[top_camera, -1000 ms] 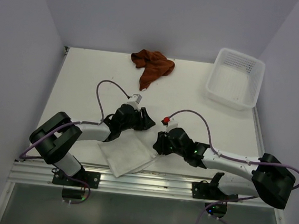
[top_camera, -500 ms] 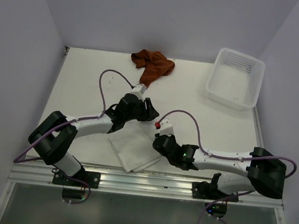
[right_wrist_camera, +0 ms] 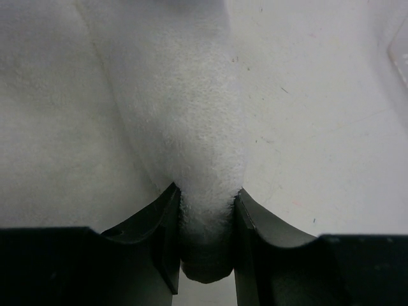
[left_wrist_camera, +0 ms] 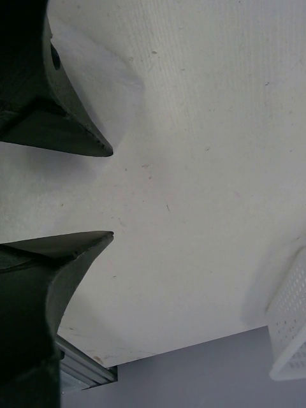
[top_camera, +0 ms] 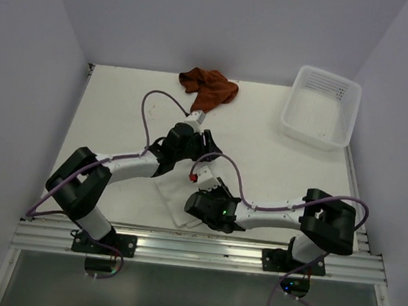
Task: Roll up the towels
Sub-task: Roll the towel
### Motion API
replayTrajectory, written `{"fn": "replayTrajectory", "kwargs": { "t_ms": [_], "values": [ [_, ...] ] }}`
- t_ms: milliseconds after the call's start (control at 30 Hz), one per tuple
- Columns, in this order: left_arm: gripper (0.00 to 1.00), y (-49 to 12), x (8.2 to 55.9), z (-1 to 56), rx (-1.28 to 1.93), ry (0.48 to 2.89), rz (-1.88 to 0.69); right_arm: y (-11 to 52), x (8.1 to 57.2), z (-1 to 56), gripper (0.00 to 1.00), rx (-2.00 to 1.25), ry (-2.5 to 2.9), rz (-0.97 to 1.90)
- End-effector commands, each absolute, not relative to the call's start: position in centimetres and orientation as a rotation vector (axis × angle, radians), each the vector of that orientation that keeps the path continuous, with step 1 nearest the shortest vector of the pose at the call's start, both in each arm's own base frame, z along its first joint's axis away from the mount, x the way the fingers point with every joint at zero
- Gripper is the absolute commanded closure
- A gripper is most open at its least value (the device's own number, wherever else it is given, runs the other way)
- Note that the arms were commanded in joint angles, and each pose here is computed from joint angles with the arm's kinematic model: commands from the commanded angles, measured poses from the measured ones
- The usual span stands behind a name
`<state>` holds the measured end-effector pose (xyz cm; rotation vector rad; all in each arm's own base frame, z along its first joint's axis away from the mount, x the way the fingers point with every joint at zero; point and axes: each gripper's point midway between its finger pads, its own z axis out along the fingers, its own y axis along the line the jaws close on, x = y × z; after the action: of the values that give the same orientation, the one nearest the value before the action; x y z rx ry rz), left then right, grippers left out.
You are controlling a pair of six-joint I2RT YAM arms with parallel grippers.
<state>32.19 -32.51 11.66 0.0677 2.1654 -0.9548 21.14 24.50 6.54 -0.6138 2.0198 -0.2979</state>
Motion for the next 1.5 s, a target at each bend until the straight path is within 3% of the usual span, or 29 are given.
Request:
{"fn": "replayTrajectory", "kwargs": {
  "t_ms": [0, 500, 600, 700, 800, 900, 1033, 1333, 1467],
  "values": [
    [0.46, -34.0, 32.4, 13.0, 0.094, 2.134, -1.019, 23.8, 21.0, 7.7, 1.00, -0.671, 1.942, -0.470],
    [0.46, -32.7, 28.5, 8.4, 0.040, 2.206, -1.051, 26.6, 18.9, 7.1, 0.99, -0.828, 1.803, -0.742],
    [0.47, -32.1, 28.0, 7.5, 0.033, 2.221, -1.033, 26.7, 18.7, 7.0, 0.91, -0.832, 1.813, -0.729],
    [0.47, -31.3, 27.7, 6.3, 0.016, 2.240, -0.999, 26.9, 18.6, 7.2, 0.66, -0.824, 1.832, -0.702],
    [0.47, -30.7, 27.4, 5.5, -0.006, 2.246, -0.978, 27.2, 18.3, 7.8, 0.50, -0.799, 1.869, -0.630],
    [0.47, -30.3, 27.3, 5.0, -0.018, 2.253, -0.965, 27.5, 17.9, 8.7, 0.44, -0.760, 1.913, -0.527],
    [0.47, -30.2, 27.0, 4.5, -0.025, 2.258, -0.972, 28.0, 17.3, 10.2, 0.40, -0.710, 1.971, -0.360],
    [0.48, -30.0, 26.6, 4.0, -0.037, 2.269, -0.976, 29.0, 15.5, 13.3, 0.35, -0.533, 2.115, 0.299],
    [0.48, -29.8, 26.6, 4.0, -0.043, 2.266, -0.969, 27.7, 17.5, 13.2, 0.34, -0.351, 2.184, 0.534]
  ]
}}
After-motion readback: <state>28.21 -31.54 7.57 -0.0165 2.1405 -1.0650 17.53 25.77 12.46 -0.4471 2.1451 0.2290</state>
